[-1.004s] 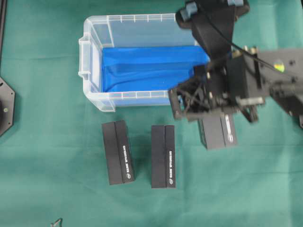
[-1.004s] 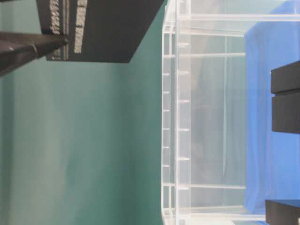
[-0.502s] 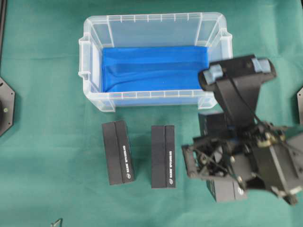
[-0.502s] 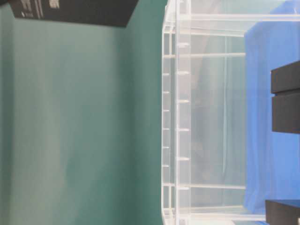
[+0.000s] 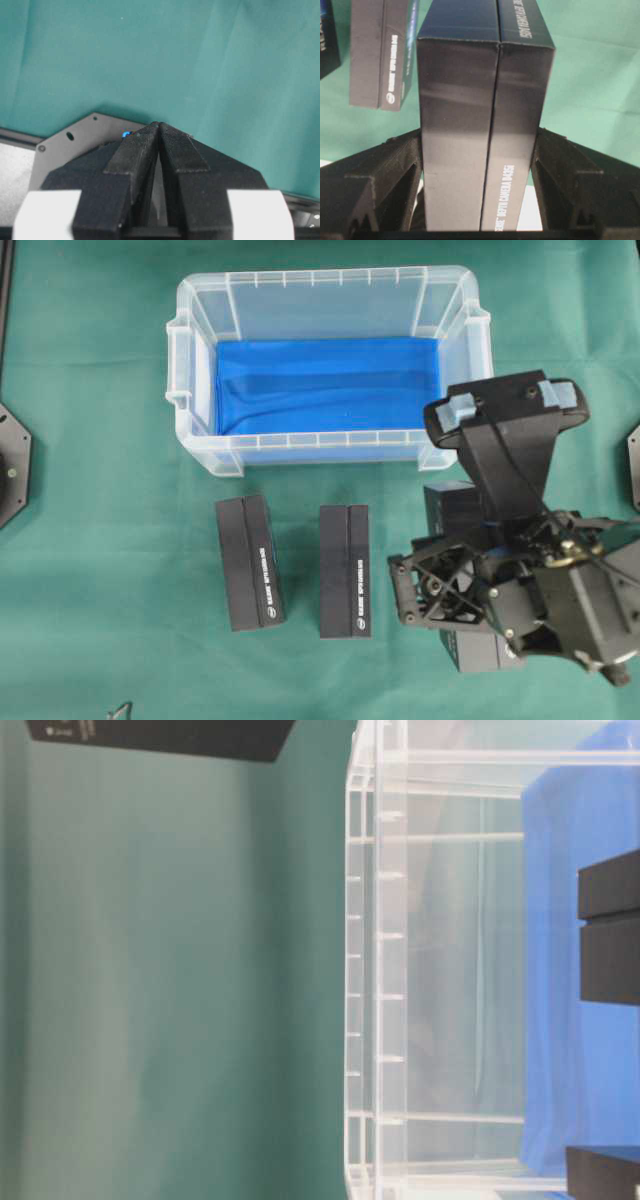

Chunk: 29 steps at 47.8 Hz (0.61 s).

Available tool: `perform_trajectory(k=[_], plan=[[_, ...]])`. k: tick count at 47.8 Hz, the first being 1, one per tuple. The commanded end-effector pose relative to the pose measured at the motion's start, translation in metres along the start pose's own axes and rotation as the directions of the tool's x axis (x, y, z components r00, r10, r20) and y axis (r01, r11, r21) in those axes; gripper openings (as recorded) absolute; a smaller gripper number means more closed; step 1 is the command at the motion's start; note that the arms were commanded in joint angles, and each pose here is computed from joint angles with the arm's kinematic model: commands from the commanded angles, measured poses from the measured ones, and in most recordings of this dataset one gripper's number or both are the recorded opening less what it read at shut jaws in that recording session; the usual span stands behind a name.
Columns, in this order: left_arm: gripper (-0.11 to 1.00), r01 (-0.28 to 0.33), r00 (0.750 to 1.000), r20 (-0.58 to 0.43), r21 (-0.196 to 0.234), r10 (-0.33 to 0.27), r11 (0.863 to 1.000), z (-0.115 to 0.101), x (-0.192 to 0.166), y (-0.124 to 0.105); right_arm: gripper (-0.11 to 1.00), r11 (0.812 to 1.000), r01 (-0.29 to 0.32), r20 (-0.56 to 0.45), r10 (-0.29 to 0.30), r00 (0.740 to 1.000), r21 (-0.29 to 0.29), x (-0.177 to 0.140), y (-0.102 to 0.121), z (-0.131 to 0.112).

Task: Take the box out of the case with the right arm.
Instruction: 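Carry the box out of the case and lower it right of the middle box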

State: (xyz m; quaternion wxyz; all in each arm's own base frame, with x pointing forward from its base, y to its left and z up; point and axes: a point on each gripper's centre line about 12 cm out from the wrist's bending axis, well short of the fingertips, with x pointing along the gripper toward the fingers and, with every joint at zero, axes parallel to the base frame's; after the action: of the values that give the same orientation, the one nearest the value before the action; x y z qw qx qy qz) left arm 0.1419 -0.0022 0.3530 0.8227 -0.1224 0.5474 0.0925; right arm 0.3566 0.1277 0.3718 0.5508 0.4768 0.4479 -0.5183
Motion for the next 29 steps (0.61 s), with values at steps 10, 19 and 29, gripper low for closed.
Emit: perform_trajectory(k=[10, 19, 29], plan=[[0.03, 0.0, 1.0, 0.006, -0.003, 0.0, 1.0, 0.003, -0.001, 0.0, 0.65, 1.0, 0.01, 0.007, -0.01, 1.0, 0.016, 0.026, 0.001, -0.006], [0.03, -0.002, 1.0, 0.007, -0.003, 0.002, 1.0, 0.003, -0.001, 0.0, 0.65, 1.0, 0.001, -0.007, -0.001, 1.0, 0.007, 0.066, 0.002, -0.014], [0.03, -0.002, 1.0, 0.006, -0.001, 0.002, 1.0, 0.002, -0.001, 0.0, 0.66, 0.998, -0.05, -0.071, 0.053, 0.996, 0.045, 0.111, 0.003, -0.027]])
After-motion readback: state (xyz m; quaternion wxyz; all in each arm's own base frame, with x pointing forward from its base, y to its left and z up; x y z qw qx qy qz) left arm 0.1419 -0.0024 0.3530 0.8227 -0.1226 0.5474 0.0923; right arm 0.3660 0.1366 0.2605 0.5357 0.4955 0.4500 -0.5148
